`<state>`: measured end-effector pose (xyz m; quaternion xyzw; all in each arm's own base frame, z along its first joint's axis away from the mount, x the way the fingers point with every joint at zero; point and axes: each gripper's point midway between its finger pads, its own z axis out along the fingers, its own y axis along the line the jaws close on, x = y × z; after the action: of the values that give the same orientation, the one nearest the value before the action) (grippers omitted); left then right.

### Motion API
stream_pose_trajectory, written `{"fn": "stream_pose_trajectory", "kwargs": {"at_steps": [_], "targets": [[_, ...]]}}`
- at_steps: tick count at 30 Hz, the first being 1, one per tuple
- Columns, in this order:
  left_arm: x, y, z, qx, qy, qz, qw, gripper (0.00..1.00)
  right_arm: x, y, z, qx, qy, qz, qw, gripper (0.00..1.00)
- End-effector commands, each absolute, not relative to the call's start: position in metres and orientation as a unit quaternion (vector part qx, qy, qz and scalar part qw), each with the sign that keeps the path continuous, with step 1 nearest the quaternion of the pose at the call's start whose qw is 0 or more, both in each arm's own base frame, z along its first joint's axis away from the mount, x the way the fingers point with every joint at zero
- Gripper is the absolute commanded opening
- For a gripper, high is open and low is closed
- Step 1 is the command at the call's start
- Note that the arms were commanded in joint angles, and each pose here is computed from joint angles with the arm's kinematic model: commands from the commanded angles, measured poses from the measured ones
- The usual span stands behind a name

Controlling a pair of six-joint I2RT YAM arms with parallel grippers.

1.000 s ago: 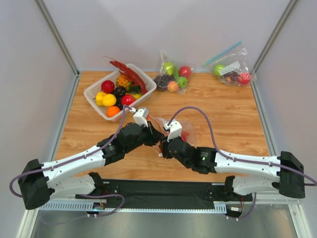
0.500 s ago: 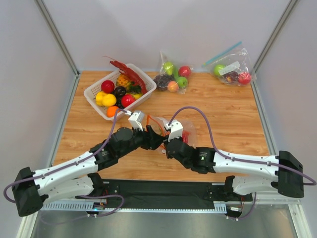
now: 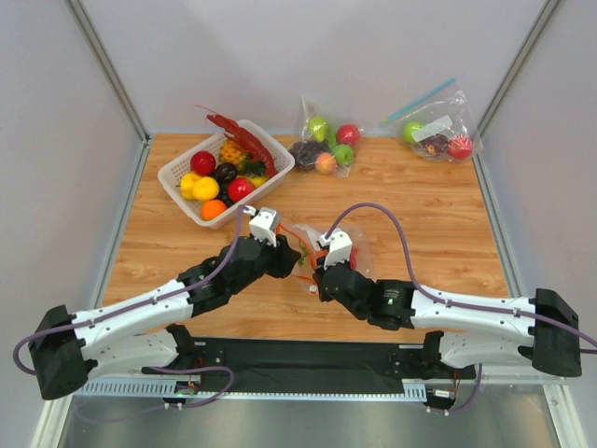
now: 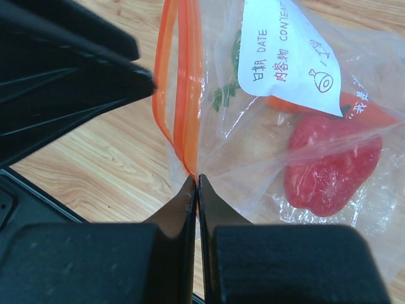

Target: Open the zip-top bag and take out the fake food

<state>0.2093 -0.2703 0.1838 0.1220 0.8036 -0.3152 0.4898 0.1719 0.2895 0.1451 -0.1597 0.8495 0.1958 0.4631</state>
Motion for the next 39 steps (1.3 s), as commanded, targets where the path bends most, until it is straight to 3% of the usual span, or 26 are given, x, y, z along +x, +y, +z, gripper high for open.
{"fn": "stream_pose_trajectory", "kwargs": {"at_steps": [1, 16, 24, 33, 39], "targets": [[0.229, -0.272, 0.193, 0.138, 0.801, -0.267, 0.517, 0.45, 0.171, 0.295, 0.165, -0.132, 0.836, 0.239, 0.477, 0.01], [0.270, -0.297, 0.135, 0.104, 0.854, -0.220, 0.460, 0.60, 0.166, 0.295, 0.163, -0.132, 0.835, 0.255, 0.470, 0.00], [0.284, -0.304, 0.117, 0.097, 0.861, -0.201, 0.456, 0.62, 0.163, 0.296, 0.164, -0.135, 0.833, 0.265, 0.467, 0.00], [0.300, -0.311, 0.106, 0.095, 0.856, -0.192, 0.471, 0.59, 0.159, 0.303, 0.164, -0.150, 0.831, 0.278, 0.459, 0.00], [0.307, -0.316, 0.100, 0.086, 0.856, -0.198, 0.470, 0.43, 0.157, 0.302, 0.162, -0.153, 0.830, 0.280, 0.457, 0.00]]}}
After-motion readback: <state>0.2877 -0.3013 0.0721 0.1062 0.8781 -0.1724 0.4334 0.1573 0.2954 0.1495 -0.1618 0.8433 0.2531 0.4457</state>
